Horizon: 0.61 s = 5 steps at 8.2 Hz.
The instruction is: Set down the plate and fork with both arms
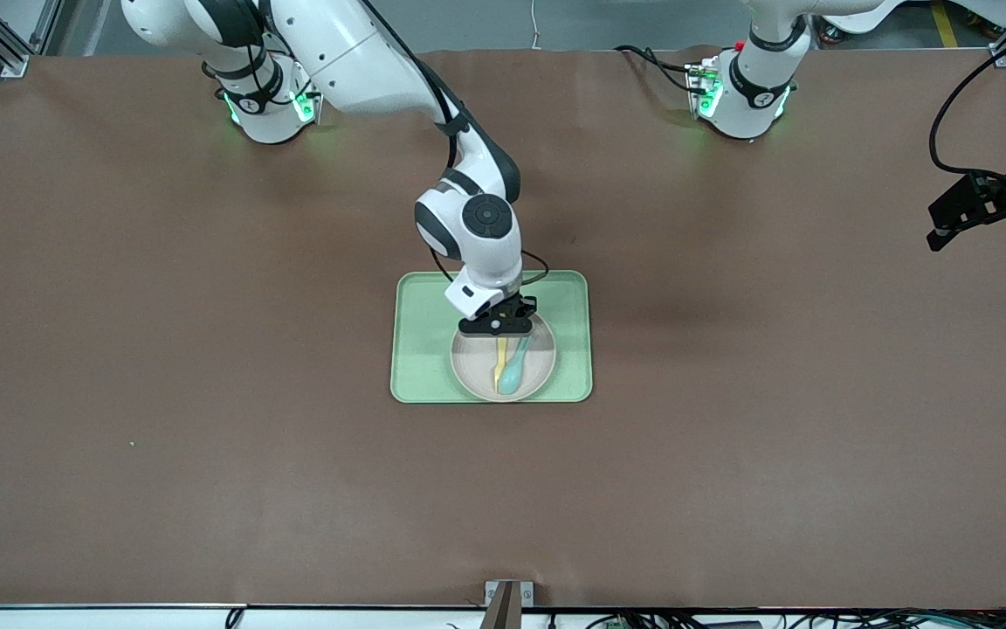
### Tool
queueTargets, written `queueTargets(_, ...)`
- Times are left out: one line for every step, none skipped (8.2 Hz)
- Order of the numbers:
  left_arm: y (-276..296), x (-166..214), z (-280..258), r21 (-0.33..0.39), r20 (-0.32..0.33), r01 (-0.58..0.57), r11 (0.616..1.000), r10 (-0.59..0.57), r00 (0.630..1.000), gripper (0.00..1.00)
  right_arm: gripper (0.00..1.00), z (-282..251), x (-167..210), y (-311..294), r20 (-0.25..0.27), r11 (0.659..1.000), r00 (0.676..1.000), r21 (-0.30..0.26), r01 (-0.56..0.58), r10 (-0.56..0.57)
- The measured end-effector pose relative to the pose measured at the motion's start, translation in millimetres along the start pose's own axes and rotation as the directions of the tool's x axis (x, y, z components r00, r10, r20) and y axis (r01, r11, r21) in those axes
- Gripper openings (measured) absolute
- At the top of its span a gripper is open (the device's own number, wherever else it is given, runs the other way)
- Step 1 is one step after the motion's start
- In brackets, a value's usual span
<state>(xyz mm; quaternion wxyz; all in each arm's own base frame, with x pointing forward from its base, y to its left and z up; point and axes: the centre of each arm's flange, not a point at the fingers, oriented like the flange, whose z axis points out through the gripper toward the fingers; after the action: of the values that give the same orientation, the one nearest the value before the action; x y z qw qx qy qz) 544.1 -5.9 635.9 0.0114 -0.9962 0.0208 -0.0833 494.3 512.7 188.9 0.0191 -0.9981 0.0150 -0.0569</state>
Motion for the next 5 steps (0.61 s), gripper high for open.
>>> queueTargets(0.0,0.0,-0.6,0.000,-0.001,0.000,1.000,0.000,1.000,1.00,0.25,-0.7,0.9,0.0,-0.002,1.000,1.000,0.001,-0.007,0.007)
queueTargets(-0.1,0.1,-1.0,0.000,-0.001,0.001,1.000,-0.001,1.000,1.00,0.25,-2.3,3.9,2.1,0.006,1.000,1.000,-0.013,-0.015,0.015)
queueTargets(-0.2,0.3,-1.8,0.000,-0.003,0.001,1.000,-0.001,1.000,1.00,0.25,-12.2,11.6,5.1,0.018,0.999,0.999,-0.032,-0.027,0.028)
queueTargets(-0.3,0.4,-2.7,0.000,-0.004,0.001,1.000,-0.001,1.000,1.00,0.25,-39.2,23.5,9.3,0.034,0.998,0.998,-0.040,-0.050,0.052)
queueTargets(-0.4,0.5,-3.5,0.000,-0.005,0.002,1.000,-0.002,1.000,1.00,0.25,-69.9,34.0,15.9,0.047,0.997,0.996,-0.038,-0.074,0.076)
